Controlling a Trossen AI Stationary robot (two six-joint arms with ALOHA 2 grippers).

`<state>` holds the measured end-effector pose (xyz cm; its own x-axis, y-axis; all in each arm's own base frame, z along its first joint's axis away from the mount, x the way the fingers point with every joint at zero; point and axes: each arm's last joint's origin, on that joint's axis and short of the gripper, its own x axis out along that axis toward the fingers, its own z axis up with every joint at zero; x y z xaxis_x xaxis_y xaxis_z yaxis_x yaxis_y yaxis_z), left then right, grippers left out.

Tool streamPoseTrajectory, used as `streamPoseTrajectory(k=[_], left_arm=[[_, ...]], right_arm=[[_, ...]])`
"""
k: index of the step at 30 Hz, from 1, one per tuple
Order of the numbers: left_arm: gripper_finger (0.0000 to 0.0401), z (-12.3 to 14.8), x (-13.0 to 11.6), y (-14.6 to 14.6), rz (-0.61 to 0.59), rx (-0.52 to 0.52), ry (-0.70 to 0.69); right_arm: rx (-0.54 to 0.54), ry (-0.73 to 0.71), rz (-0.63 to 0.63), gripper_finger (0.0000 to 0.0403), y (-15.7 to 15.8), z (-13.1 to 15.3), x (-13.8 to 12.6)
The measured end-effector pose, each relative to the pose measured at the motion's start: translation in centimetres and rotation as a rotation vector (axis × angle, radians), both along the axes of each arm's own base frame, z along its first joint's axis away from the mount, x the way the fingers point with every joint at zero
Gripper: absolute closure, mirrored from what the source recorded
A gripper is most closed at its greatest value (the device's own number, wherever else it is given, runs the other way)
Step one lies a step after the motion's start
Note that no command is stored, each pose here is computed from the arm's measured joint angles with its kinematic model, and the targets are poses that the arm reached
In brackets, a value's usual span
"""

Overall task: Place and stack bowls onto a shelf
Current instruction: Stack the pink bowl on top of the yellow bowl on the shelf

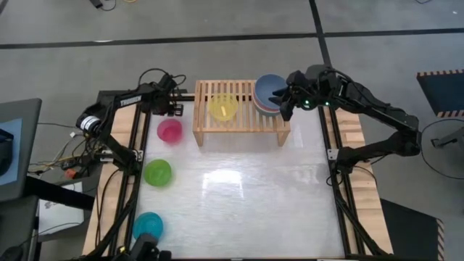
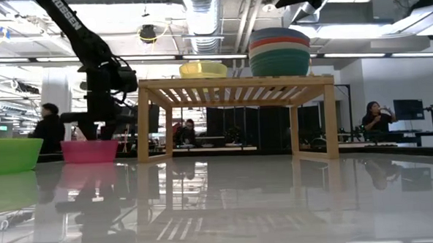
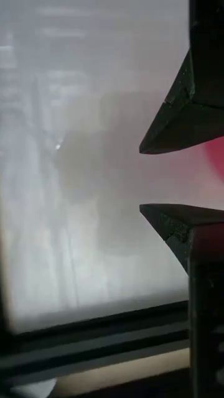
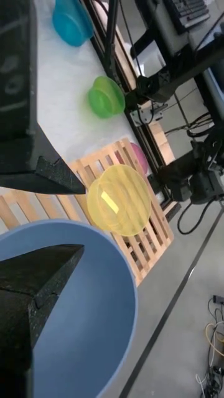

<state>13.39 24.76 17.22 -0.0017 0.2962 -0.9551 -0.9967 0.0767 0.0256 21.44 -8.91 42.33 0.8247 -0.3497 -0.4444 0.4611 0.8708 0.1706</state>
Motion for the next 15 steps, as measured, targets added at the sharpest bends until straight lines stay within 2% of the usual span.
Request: streamPoseTrajectory(k=[3, 10, 15], left_arm=[[0.0276, 1.0, -0.3, -0.8, -0.043, -0.022, -0.014], [0.0276, 4.3, -1.2, -2.7, -0.132, 0.023, -0.061], [0.0276, 3.7, -1.1, -3.1, -0.159, 0.016, -0.021]], right_arm=[[-0.002, -0.002, -0.006, 0.0239, -0.1, 0.0, 0.0], [-0.002, -0.004, -0.035, 0.0239, -0.8, 0.0, -0.3], [-0.001, -0.003, -0.038, 0.0239, -0.9, 0.0, -0.4]])
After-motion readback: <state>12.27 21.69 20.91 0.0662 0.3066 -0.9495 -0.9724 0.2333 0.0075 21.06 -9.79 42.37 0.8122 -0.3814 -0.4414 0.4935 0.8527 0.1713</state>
